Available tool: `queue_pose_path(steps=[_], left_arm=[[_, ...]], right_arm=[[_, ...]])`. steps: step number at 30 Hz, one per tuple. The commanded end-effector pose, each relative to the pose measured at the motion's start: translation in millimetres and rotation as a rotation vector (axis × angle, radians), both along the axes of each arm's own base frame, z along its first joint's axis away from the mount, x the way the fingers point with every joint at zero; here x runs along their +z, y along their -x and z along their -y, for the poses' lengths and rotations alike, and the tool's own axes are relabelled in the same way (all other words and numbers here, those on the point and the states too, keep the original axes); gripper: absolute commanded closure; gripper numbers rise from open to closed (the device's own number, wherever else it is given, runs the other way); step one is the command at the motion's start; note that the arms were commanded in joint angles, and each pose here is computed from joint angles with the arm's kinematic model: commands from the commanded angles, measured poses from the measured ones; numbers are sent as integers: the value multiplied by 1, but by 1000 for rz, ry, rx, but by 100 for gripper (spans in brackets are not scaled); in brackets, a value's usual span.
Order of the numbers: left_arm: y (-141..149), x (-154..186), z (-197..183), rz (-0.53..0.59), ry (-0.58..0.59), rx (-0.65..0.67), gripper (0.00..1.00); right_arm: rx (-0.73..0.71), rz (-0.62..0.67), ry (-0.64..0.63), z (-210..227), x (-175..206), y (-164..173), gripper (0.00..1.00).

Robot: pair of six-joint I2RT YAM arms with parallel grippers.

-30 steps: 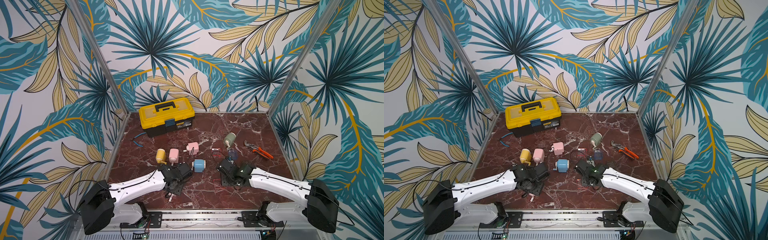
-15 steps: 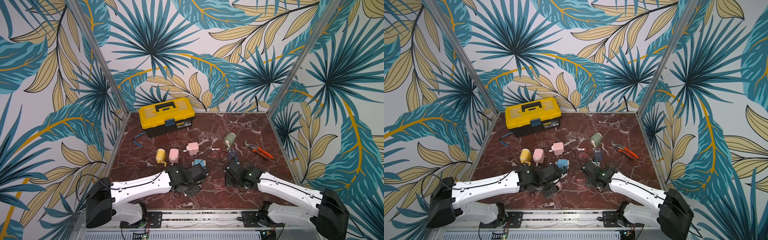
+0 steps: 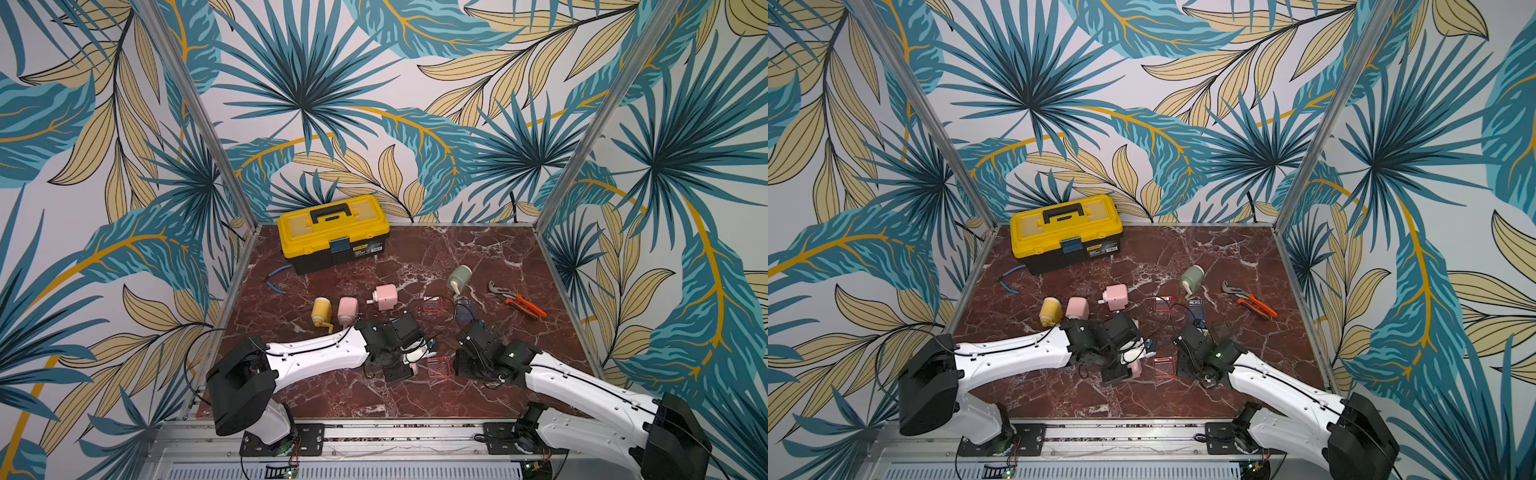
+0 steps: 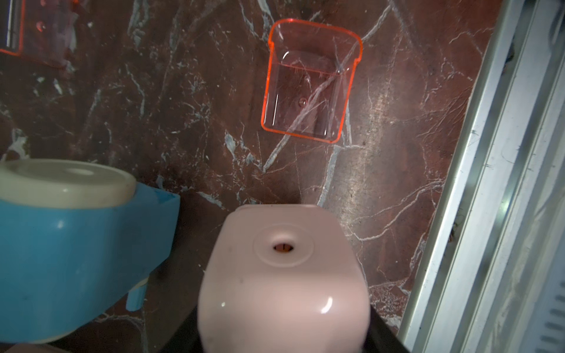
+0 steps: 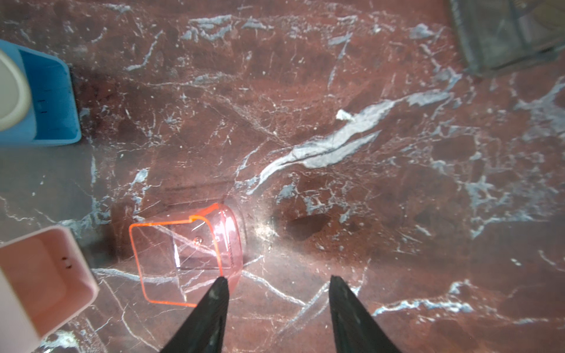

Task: Put the tray back into the pencil sharpener
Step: Pick up the pencil sharpener from the center of the board, then close the container of the pencil sharpener.

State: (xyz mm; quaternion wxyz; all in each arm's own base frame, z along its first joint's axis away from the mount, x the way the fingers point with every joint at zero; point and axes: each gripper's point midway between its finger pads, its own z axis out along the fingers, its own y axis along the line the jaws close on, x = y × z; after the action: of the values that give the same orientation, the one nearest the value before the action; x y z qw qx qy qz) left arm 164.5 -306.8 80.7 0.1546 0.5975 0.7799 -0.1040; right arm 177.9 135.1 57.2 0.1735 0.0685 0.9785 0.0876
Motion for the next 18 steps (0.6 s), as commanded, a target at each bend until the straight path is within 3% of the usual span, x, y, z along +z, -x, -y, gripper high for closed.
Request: queue_pose_path(steps=[1, 9, 18], left_arm=[[-7, 7, 14, 34, 32, -66, 50], [-11, -4, 13, 42, -11, -89, 48], [-11, -9, 12, 41, -35, -91, 23]], right_arm=[[-7, -8, -14, -2, -3, 0, 45], [-16, -12, -9, -1, -4, 1, 45], [-16, -19, -6, -1, -5, 0, 45]])
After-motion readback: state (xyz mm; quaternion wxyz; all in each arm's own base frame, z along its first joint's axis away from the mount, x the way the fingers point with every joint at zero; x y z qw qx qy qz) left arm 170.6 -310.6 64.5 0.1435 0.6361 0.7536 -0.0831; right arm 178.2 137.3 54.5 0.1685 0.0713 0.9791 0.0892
